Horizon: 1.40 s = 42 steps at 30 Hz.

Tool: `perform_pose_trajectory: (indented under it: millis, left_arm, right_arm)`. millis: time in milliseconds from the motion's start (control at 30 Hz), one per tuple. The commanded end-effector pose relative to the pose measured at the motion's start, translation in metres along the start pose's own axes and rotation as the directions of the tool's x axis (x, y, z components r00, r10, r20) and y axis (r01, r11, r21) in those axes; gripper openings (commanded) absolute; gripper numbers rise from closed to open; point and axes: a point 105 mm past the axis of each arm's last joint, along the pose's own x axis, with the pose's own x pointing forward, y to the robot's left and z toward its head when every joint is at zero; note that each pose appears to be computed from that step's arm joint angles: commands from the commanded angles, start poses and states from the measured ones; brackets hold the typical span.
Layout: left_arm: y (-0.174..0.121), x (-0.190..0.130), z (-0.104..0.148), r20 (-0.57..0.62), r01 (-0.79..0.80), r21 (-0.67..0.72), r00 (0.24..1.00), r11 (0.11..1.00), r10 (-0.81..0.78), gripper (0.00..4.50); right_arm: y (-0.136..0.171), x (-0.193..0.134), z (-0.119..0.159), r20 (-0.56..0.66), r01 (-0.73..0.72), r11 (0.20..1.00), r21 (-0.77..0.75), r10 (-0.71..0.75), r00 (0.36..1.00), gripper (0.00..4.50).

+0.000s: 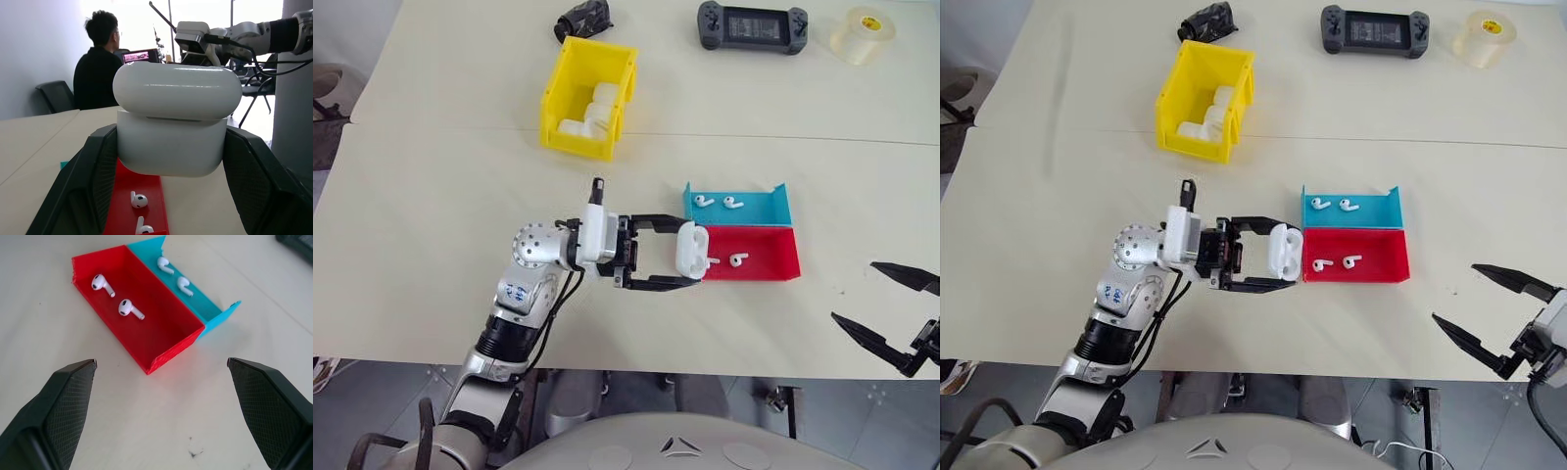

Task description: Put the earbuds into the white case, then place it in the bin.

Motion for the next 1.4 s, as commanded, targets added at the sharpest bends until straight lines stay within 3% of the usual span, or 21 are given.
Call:
perform_pose_trajectory:
  millis: [33,300,400,600,933,1400]
  left_arm:
    - [0.004,0.002,0.008,0.002,0.008,0.044,1.0,0.999,-0.008,2.81]
    - [-0.005,0.001,0.008,0.02,0.062,0.026,0.998,0.998,-0.062,2.81]
    - [0.001,-0.001,0.005,0.006,0.042,0.034,0.999,0.999,-0.042,2.81]
    - [0.008,-0.005,0.004,-0.003,0.015,0.048,1.0,0.999,-0.015,2.81]
    - [0.006,-0.004,0.007,0.008,0.014,0.051,1.0,0.999,-0.014,2.81]
    - [0.005,0.002,0.012,0.023,0.021,0.051,0.999,0.998,-0.022,2.81]
  right_arm:
    - [0.0,0.015,0.015,-0.055,-0.08,0.995,-0.058,0.077,0.996,4.5]
    - [0.001,0.064,0.038,-0.123,-0.215,0.973,-0.086,0.204,0.971,4.5]
    - [0.006,0.094,0.046,-0.201,-0.316,0.942,-0.112,0.29,0.936,4.5]
    - [0.002,0.117,0.052,-0.342,-0.431,0.872,-0.231,0.342,0.875,4.5]
    - [0.005,0.134,0.056,-0.469,-0.596,0.736,-0.32,0.424,0.775,4.5]
    - [0.003,0.143,0.048,-0.524,-0.637,0.666,-0.388,0.409,0.747,4.5]
